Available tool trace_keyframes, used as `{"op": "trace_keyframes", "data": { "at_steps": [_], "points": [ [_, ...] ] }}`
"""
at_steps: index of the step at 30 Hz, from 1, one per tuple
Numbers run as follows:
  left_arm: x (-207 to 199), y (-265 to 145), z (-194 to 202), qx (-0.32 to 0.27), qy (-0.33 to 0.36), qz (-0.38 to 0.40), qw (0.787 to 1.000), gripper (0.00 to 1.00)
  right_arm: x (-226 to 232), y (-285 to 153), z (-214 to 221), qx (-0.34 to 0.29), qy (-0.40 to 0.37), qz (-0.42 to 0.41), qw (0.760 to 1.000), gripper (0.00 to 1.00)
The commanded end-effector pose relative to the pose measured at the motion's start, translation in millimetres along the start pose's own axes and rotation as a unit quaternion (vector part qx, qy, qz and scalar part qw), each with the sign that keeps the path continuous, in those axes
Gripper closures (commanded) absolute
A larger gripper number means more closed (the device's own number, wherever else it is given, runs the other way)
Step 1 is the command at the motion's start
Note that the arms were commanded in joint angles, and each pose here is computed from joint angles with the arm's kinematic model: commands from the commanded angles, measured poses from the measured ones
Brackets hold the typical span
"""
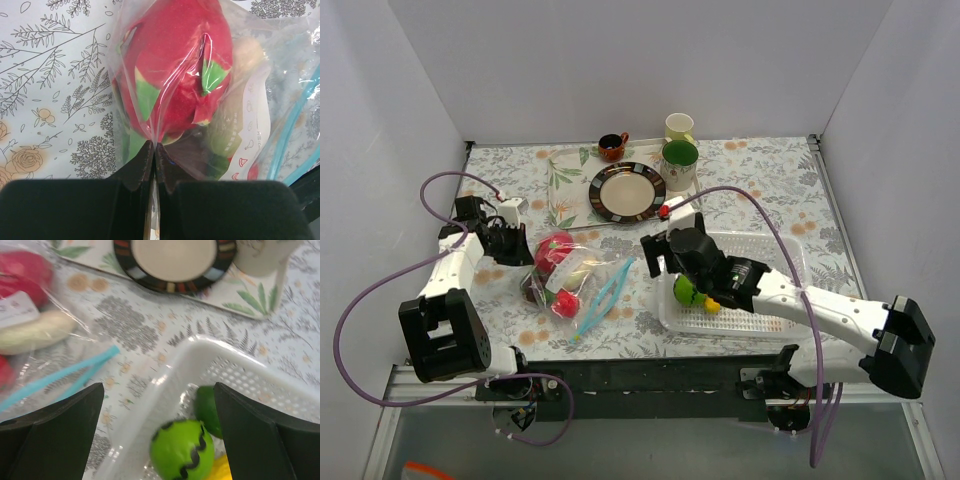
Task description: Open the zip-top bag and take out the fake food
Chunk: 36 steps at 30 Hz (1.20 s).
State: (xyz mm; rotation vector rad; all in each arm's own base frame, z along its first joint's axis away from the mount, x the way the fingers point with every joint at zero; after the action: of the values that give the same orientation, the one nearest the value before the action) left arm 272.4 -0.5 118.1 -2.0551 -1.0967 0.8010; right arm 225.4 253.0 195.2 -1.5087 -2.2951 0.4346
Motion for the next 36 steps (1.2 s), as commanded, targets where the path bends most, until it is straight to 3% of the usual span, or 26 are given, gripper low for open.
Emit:
{"op": "trace_keyframes", "data": {
  "at_steps": [1,4,7,10,14,17,29,36],
  "points": [
    [2,-6,-6,-0.005,0.012,-0.014,1.0,1.0,53,4,-31,-0.021,-0.026,-0.09,0.995,0.02],
    [3,-6,-7,-0.009,0.012,-0.015,1.0,1.0,58,12,-21,-0.003,-0.048,-0.077,0.996,0.02],
    [3,-4,-5,-0.007,0.013,-0.015,1.0,1.0,89,6,-17,-0.031,-0.08,-0.159,0.984,0.02],
    [5,1,-2,0.0,0.009,-0.013,1.0,1.0,113,10,4,-0.01,-0.128,-0.189,0.974,0.03],
    [15,8,-3,0.002,0.01,-0.027,1.0,1.0,126,30,54,0.05,-0.152,-0.203,0.966,0.24],
    [21,15,0,0.011,0.005,-0.028,1.0,1.0,138,36,71,0.055,-0.146,-0.226,0.962,0.33],
    [13,22,12,0.023,0.016,-0.026,0.999,1.0,171,60,75,0.057,-0.14,-0.249,0.957,0.32],
    [8,25,17,0.028,0.019,-0.019,0.999,1.0,176,61,72,0.054,-0.127,-0.257,0.957,0.37]
  ]
}}
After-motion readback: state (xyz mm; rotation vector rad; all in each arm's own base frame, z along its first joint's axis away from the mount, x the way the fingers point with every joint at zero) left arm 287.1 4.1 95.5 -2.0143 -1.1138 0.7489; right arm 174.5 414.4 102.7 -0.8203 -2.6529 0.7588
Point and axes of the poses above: each gripper's point midway between its finger pads, its own y axis out along the fingers, its own x axis along the line the jaws close on, z = x × y, the point moved 3 cm from there along -y, back along the fingers, and after that the axes turned 10 degrees about y, right-handed, at the moved point
